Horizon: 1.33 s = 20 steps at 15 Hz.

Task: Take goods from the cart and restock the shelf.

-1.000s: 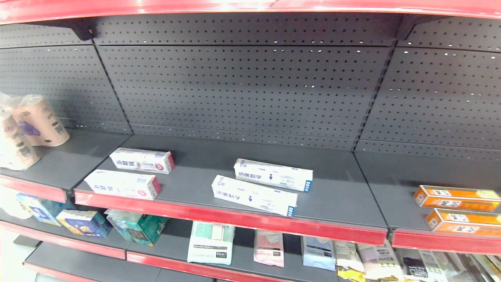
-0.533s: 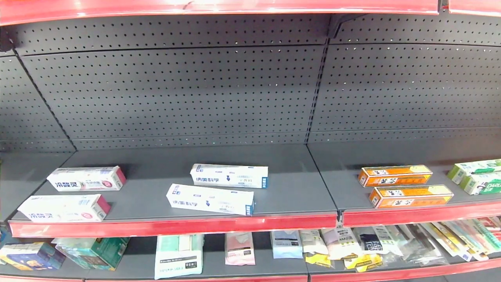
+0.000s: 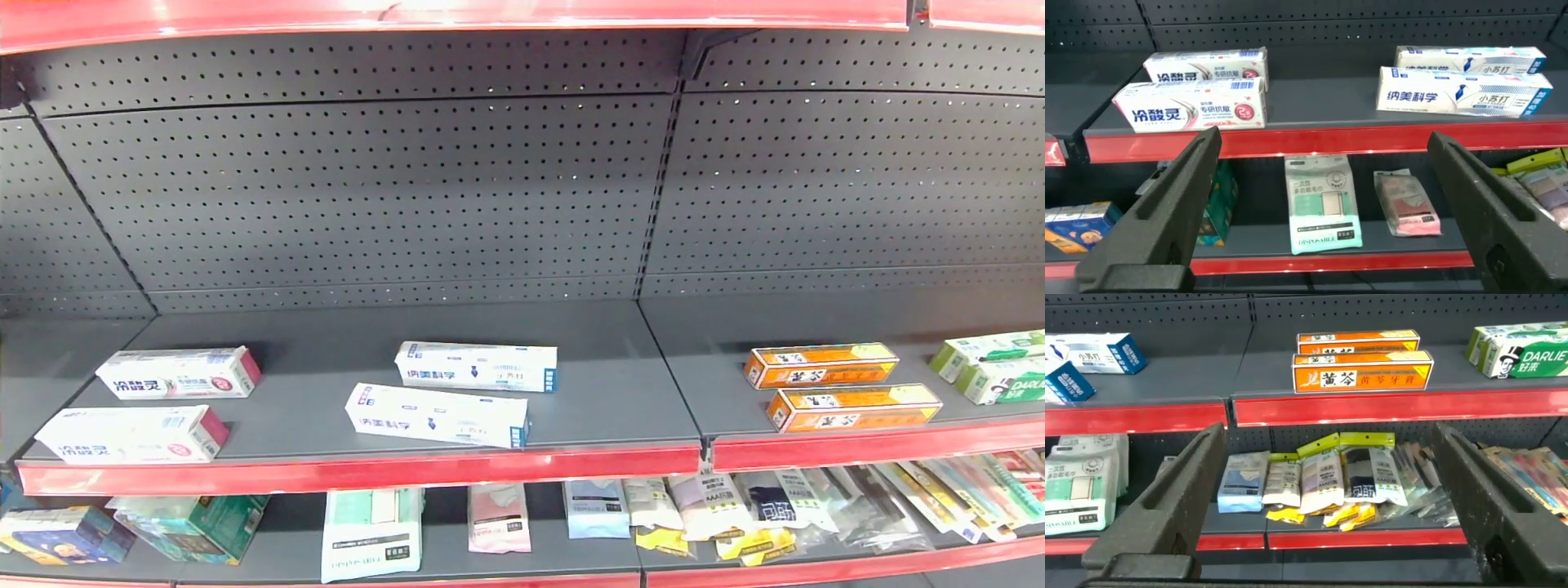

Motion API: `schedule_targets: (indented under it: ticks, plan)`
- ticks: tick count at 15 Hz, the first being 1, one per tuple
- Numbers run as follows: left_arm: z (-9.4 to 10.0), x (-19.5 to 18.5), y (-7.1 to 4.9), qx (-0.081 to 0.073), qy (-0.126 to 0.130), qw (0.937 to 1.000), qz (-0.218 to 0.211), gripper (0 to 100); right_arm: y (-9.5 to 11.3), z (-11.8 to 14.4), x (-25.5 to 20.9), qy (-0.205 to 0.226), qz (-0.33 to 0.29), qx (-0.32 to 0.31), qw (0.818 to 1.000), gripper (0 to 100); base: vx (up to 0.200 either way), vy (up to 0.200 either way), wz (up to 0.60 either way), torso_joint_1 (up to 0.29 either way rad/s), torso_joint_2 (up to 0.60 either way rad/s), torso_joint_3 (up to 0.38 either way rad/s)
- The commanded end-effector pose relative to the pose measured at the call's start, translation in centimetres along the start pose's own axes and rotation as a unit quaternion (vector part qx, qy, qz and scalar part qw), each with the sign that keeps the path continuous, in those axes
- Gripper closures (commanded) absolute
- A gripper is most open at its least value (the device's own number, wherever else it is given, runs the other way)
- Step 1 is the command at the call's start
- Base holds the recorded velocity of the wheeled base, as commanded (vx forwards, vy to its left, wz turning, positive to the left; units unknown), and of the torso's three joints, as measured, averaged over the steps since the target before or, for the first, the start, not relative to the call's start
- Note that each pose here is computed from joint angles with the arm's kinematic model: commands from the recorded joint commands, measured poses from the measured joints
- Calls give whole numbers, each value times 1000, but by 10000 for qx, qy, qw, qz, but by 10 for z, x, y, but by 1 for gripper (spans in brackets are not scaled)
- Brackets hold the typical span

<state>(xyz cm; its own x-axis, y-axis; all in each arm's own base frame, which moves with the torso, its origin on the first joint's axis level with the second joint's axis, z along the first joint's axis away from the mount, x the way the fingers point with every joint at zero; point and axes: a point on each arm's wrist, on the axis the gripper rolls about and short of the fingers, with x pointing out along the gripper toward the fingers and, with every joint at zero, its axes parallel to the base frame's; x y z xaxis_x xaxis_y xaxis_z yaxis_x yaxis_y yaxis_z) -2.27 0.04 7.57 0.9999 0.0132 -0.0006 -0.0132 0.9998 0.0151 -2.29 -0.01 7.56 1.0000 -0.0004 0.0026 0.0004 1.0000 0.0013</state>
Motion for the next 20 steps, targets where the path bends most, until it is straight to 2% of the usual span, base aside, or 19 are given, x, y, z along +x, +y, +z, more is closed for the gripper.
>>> schedule_targets:
  ticks: [1,17,19,20]
  plan:
    - [0,0,0,1,5,10000,3,0,0,0,0,5,2,1,10000,0,0,0,0,0,0,0]
    - [0,0,1,1,-1,9999,118,0,0,0,0,5,-6,-6,10000,0,0,0,0,0,0,0]
    - [0,0,0,47,-11,10000,-12,0,0,0,0,5,-6,-6,10000,0,0,0,0,0,0,0]
    - [1,0,-1,178,-17,9997,-181,0,0,0,0,5,-6,-6,10000,0,0,0,0,0,0,0]
